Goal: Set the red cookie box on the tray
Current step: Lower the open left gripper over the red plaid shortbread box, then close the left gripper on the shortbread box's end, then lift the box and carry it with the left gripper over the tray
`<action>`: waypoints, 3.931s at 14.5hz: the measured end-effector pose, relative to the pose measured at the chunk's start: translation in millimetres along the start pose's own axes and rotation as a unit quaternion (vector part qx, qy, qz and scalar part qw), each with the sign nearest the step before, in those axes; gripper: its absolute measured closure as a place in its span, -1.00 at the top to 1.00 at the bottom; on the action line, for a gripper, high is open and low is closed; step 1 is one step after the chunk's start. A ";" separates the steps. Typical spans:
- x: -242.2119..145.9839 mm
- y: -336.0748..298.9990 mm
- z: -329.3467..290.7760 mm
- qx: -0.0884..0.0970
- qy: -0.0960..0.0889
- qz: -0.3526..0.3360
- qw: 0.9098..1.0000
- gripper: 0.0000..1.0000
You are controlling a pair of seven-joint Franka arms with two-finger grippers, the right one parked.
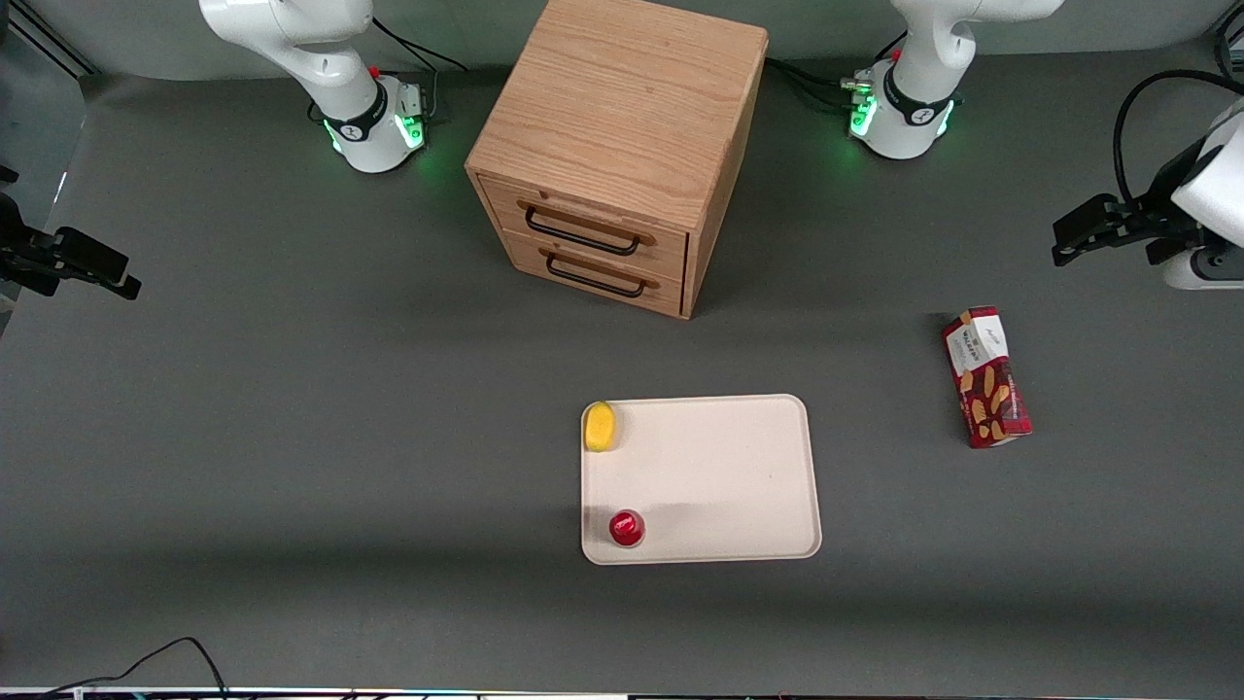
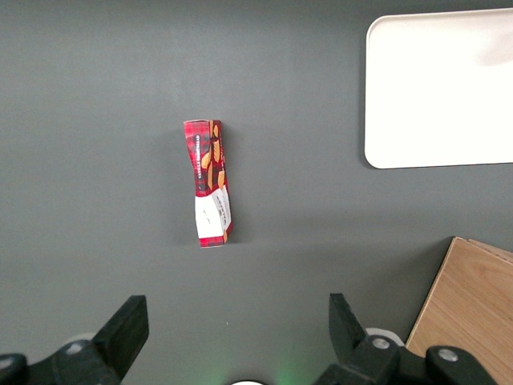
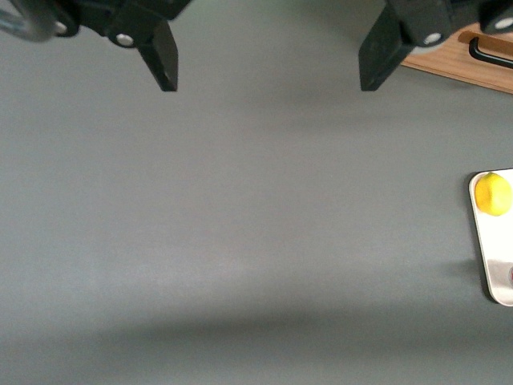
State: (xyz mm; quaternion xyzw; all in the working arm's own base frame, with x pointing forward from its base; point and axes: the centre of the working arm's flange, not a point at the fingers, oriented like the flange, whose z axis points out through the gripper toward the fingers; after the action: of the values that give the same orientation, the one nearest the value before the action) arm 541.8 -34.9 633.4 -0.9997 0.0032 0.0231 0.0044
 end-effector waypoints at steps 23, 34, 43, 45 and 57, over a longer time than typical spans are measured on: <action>-0.4 -71.7 222.1 -0.004 0.005 -0.035 0.999 1.00; -0.7 -70.2 381.3 0.027 0.116 0.015 0.993 0.99; 1.0 -71.2 401.8 0.022 0.122 -0.003 0.992 -0.77; 1.4 -67.6 396.8 0.018 0.111 -0.003 0.994 -0.84; 40.1 92.3 117.9 -0.019 -0.046 -0.093 0.994 -0.89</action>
State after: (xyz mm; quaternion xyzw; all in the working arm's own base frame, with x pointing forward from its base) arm 575.8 -126.3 513.0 -0.9934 -0.0907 0.0689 -0.0121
